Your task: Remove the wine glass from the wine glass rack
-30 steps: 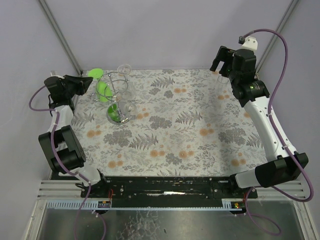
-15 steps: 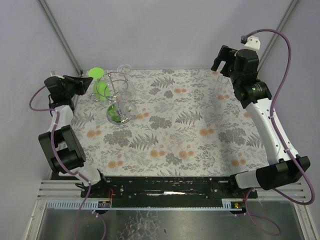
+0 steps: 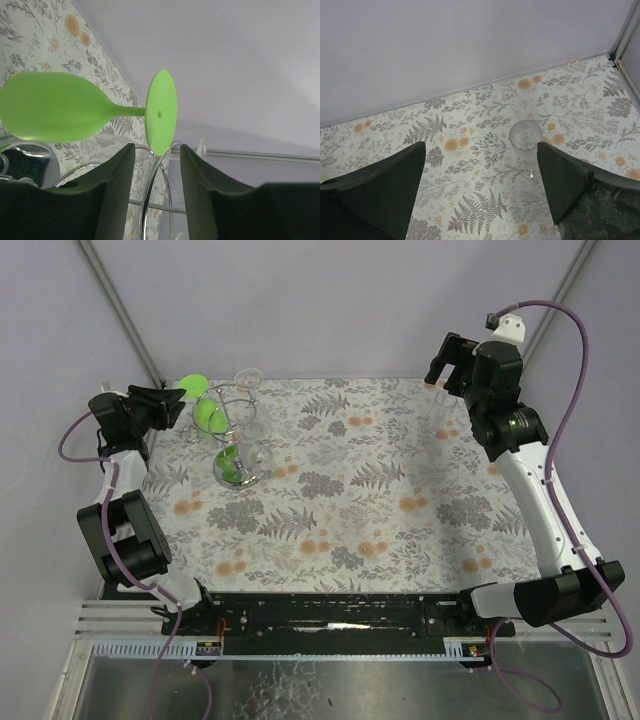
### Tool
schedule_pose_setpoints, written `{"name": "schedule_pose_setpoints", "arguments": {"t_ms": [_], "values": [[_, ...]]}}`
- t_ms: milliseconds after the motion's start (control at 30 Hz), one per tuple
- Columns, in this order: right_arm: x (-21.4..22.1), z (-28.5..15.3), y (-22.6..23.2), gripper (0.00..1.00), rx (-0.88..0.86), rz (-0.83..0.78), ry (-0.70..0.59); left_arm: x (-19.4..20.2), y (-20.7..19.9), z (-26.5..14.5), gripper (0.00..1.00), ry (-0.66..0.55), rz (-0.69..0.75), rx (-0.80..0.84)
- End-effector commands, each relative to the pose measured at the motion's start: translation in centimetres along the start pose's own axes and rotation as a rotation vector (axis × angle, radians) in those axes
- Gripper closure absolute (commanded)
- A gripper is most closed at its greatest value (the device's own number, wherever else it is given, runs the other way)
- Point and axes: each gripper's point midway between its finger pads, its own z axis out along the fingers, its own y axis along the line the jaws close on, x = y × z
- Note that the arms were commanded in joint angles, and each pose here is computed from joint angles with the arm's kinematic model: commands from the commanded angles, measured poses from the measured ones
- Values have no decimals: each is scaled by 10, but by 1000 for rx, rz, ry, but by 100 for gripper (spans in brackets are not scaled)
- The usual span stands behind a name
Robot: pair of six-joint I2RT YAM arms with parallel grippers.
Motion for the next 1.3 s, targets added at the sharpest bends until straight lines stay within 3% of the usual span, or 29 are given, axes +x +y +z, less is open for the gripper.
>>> {"name": "schedule_pose_setpoints", "arguments": {"t_ms": [0, 433, 733, 1267], "values": [[-17, -13, 1, 1, -6, 14, -51, -11, -13, 2, 59, -39, 48, 45], [-20, -17, 0, 1, -5, 16, -57, -11, -8, 11, 73, -44, 33, 44], [-22, -20, 0, 1, -2, 17, -60, -8, -9, 10, 100, -35, 15, 50], [-17, -18, -1, 1, -3, 16, -51, -1, -41, -11, 100, -40, -39, 110]]}}
